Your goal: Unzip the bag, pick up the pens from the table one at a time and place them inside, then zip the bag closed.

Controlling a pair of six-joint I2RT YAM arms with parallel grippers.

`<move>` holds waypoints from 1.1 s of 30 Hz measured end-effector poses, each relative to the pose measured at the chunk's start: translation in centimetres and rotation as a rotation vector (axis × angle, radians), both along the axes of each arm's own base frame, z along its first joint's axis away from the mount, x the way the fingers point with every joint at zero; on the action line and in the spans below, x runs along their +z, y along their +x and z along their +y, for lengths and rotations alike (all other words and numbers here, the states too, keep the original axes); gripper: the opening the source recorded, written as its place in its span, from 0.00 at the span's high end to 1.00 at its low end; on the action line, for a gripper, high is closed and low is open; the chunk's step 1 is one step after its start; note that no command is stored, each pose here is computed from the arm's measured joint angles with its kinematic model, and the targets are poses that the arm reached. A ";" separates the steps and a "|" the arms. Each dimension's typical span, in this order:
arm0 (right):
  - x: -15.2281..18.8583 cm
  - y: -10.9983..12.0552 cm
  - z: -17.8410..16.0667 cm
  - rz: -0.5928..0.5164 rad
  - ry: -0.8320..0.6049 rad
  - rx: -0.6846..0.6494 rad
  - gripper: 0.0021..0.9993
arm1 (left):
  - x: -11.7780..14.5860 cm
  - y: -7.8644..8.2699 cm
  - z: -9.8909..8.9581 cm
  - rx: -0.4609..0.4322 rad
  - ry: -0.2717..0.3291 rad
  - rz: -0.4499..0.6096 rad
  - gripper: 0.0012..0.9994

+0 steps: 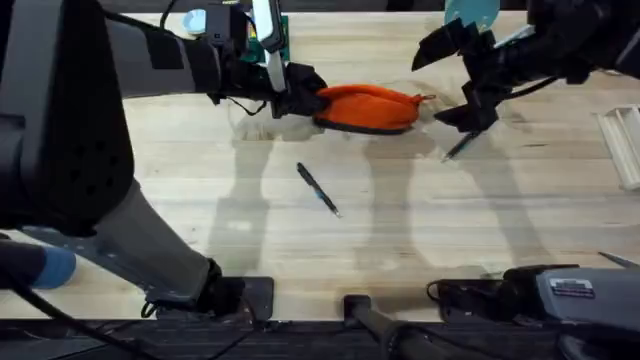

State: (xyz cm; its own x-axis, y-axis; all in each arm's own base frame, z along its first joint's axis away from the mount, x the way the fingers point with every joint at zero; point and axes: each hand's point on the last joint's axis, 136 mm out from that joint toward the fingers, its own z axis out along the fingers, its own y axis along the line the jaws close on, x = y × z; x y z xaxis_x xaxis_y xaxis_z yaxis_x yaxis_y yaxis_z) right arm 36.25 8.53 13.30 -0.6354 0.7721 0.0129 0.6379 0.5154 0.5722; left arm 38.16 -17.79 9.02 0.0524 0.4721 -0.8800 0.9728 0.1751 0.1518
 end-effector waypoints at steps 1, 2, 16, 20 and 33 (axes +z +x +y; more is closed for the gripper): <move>-0.2 0.0 0.1 0.004 -0.001 -0.001 0.00 | 0.0 0.0 0.0 0.000 0.000 0.000 0.96; -0.3 0.1 0.1 0.007 -0.002 0.000 0.00 | 0.0 0.0 0.0 0.000 0.000 -0.001 0.96; -2.0 0.5 0.5 0.047 -0.004 -0.014 0.11 | 0.0 0.0 0.0 0.000 0.000 0.000 0.96; -2.1 0.6 0.4 0.047 -0.008 -0.018 0.19 | 0.0 0.0 0.0 0.000 0.000 0.000 0.96; -2.1 0.6 0.1 0.046 -0.020 -0.027 0.31 | 0.0 0.0 0.0 0.001 0.001 0.000 0.96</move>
